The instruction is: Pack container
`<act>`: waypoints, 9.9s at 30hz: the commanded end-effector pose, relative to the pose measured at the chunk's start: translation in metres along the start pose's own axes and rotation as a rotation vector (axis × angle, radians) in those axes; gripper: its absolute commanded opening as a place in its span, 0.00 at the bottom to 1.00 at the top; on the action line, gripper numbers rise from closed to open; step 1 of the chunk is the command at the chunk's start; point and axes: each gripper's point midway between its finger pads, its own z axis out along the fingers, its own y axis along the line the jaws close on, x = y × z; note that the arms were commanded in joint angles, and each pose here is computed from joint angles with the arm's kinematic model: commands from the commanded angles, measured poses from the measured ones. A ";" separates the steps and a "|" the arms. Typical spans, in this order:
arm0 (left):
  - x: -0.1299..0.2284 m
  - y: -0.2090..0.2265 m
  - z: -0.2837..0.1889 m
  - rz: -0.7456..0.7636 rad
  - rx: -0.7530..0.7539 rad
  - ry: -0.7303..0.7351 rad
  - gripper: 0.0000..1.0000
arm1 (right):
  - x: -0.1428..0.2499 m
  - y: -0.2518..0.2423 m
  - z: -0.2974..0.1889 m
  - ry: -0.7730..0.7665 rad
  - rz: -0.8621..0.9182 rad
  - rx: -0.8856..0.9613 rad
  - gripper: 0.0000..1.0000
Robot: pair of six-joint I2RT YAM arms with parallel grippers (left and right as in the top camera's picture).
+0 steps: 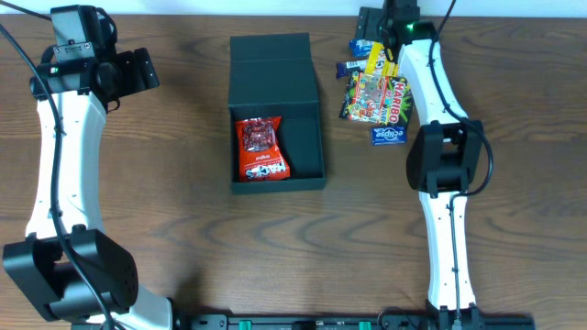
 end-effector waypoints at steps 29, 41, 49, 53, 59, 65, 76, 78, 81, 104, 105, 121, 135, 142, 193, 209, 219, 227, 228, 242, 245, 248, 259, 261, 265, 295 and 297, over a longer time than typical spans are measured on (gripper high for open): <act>-0.003 0.006 0.002 0.009 -0.032 -0.003 0.96 | 0.055 -0.029 -0.023 0.276 -0.108 0.151 0.99; -0.004 0.006 0.002 0.009 -0.032 -0.007 0.95 | -0.004 -0.038 -0.113 0.241 -0.207 0.098 0.99; -0.004 0.006 0.002 0.014 -0.032 -0.007 0.95 | 0.025 -0.084 -0.097 0.371 -0.148 -0.105 0.97; -0.004 0.006 0.002 0.018 -0.032 -0.007 0.95 | 0.030 -0.097 -0.087 0.377 -0.179 -0.102 0.98; -0.004 0.006 0.002 0.017 -0.031 -0.008 0.95 | 0.062 -0.088 -0.075 0.462 -0.253 -0.155 0.97; -0.004 0.006 0.002 0.017 -0.031 -0.009 0.96 | 0.077 -0.079 -0.067 0.494 -0.276 -0.181 0.95; -0.004 0.006 0.002 0.017 -0.031 -0.009 0.95 | 0.103 -0.081 -0.054 0.555 -0.213 -0.161 0.54; -0.004 0.006 0.002 0.017 -0.031 -0.009 0.95 | 0.102 -0.082 -0.053 0.549 -0.196 -0.149 0.27; -0.004 0.006 0.002 0.017 -0.031 -0.009 0.95 | 0.102 -0.083 -0.053 0.552 -0.180 -0.143 0.06; -0.005 0.006 0.002 0.017 -0.031 -0.010 0.95 | -0.029 -0.097 -0.156 0.221 0.150 0.107 0.02; -0.005 0.006 0.002 0.017 -0.031 -0.010 0.95 | -0.037 -0.095 -0.166 0.200 0.170 0.104 0.02; -0.005 0.006 0.002 0.016 -0.031 -0.012 0.96 | -0.036 0.070 -0.282 0.171 0.279 -0.091 0.02; -0.004 0.006 0.002 0.016 -0.031 -0.010 0.95 | 0.081 0.157 -0.303 0.477 0.762 0.098 0.02; -0.004 0.006 0.002 0.007 -0.032 -0.010 0.95 | 0.137 0.179 -0.282 0.696 0.823 0.137 0.02; -0.001 0.007 0.002 0.000 -0.033 0.003 0.95 | 0.144 0.158 -0.232 0.561 -0.442 -0.145 0.01; 0.000 0.007 0.002 0.001 -0.034 0.007 0.95 | 0.207 0.145 -0.168 0.590 -0.383 -0.099 0.02; 0.000 0.007 0.002 0.001 -0.037 0.006 0.96 | 0.146 0.164 -0.200 0.455 -0.404 -0.161 0.01; 0.000 0.007 0.002 0.001 -0.037 0.006 0.95 | 0.077 0.088 -0.199 0.351 -0.448 -0.081 0.36; 0.000 0.007 0.002 0.001 -0.037 0.006 0.96 | 0.075 0.073 -0.194 0.362 -0.440 -0.067 0.50; 0.000 0.007 0.003 0.000 -0.037 0.007 0.95 | 0.084 -0.066 -0.130 0.487 -0.269 -0.062 0.99; 0.000 0.007 0.003 0.001 -0.037 0.009 0.96 | 0.089 -0.070 -0.118 0.486 -0.259 -0.143 0.99; 0.003 0.008 0.002 0.000 -0.038 0.019 0.95 | 0.091 -0.080 -0.106 0.476 -0.207 -0.197 0.99; 0.010 0.008 0.002 -0.036 -0.043 0.047 0.95 | 0.121 -0.072 -0.085 0.515 -0.101 -0.451 0.98; 0.010 0.009 0.002 -0.045 -0.043 0.047 0.95 | 0.125 -0.064 -0.087 0.519 -0.111 -0.510 0.94; 0.010 0.008 0.002 -0.052 -0.043 0.047 0.96 | 0.126 -0.055 -0.091 0.518 -0.113 -0.567 0.91; 0.010 0.008 0.002 -0.051 -0.043 0.046 0.95 | 0.159 -0.020 -0.125 0.651 -0.210 -0.707 0.02; 0.010 0.008 0.002 -0.051 -0.043 0.046 0.96 | 0.153 -0.015 -0.130 0.635 -0.200 -0.725 0.01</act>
